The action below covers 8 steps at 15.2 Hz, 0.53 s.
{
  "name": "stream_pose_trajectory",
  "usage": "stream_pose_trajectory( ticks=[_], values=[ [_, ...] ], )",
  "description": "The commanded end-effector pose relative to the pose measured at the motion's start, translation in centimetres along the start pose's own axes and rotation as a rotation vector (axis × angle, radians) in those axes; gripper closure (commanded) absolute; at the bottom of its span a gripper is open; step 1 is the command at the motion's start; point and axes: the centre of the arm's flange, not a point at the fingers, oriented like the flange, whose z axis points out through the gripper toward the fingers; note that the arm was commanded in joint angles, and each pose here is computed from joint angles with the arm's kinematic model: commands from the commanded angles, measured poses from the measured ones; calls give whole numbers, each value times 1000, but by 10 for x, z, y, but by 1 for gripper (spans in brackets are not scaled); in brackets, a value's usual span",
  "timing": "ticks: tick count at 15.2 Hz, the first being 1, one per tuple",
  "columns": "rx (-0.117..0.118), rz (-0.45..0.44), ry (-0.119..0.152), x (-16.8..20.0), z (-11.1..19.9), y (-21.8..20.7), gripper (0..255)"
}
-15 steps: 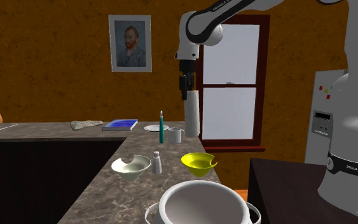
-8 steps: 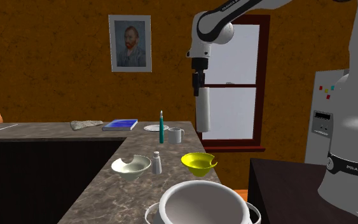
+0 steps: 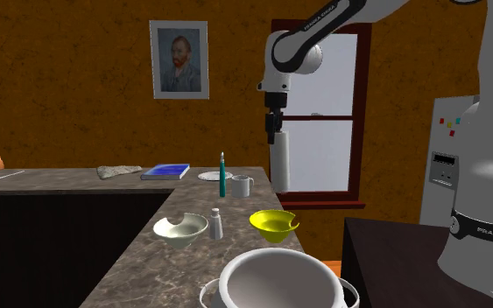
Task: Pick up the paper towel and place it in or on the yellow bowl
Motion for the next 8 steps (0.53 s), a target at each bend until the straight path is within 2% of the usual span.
stream_pose_trajectory(
  ticks=[1,8],
  values=[
    [0,0,1,0,10,-2,255],
    [0,0,1,-2,47,-4,255]
  ],
)
